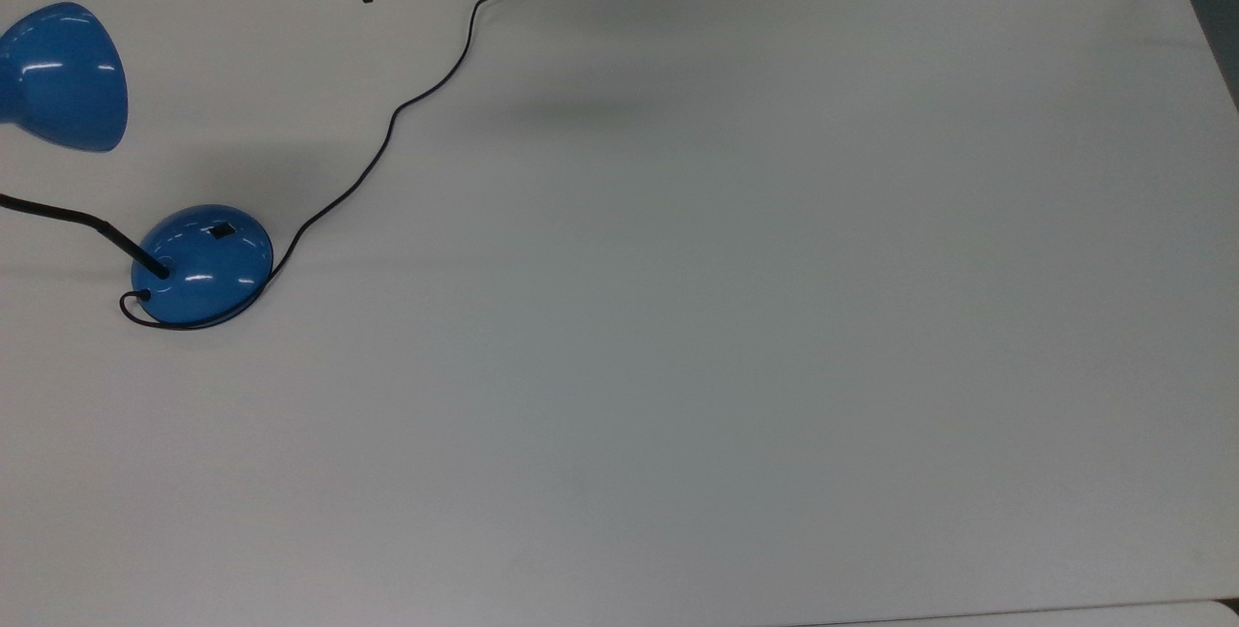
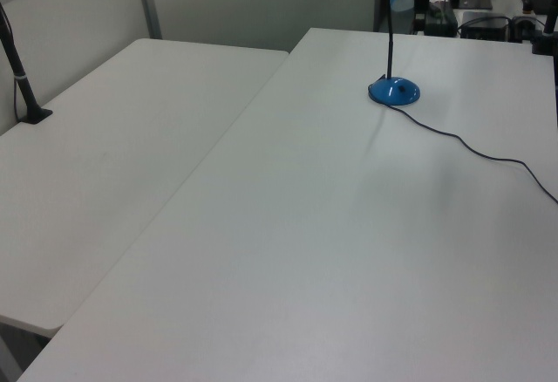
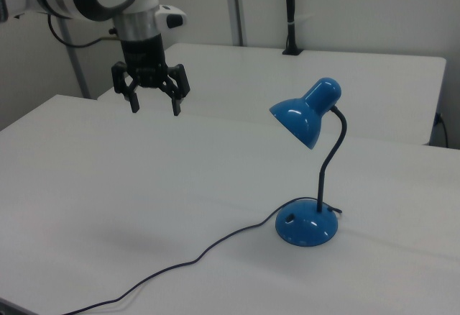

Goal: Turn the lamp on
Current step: 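Move the gripper toward the blue lamp base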

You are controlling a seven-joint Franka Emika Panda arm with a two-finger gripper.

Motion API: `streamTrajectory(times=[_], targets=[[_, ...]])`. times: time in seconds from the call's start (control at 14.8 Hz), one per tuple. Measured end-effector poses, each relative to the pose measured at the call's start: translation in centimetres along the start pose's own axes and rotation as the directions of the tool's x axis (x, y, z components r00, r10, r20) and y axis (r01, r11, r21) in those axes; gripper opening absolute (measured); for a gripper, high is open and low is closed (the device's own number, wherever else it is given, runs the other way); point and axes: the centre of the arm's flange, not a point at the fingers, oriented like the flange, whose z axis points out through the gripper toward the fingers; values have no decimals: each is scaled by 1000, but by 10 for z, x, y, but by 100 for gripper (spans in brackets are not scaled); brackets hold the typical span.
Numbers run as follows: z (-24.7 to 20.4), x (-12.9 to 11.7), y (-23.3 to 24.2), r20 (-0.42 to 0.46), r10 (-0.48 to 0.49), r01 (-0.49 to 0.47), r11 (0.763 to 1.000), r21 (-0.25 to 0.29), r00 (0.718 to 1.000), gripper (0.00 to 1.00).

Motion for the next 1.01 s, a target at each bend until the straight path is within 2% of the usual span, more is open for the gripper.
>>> streamTrajectory(times=[0.13, 0.2, 0.34, 0.61, 0.81, 1.01], targets=[[10, -5, 4, 38, -100, 100, 995, 12, 994, 100], [13, -8, 8, 50, -118, 117, 993, 18, 992, 100], [23, -14, 23, 60, -115, 114, 993, 25, 992, 100], [60, -23, 74, -32, -42, 41, 999, -27, 999, 96], [90, -33, 98, -64, 41, -44, 998, -42, 997, 65], [104, -32, 106, -89, 163, -168, 985, -49, 983, 31]])
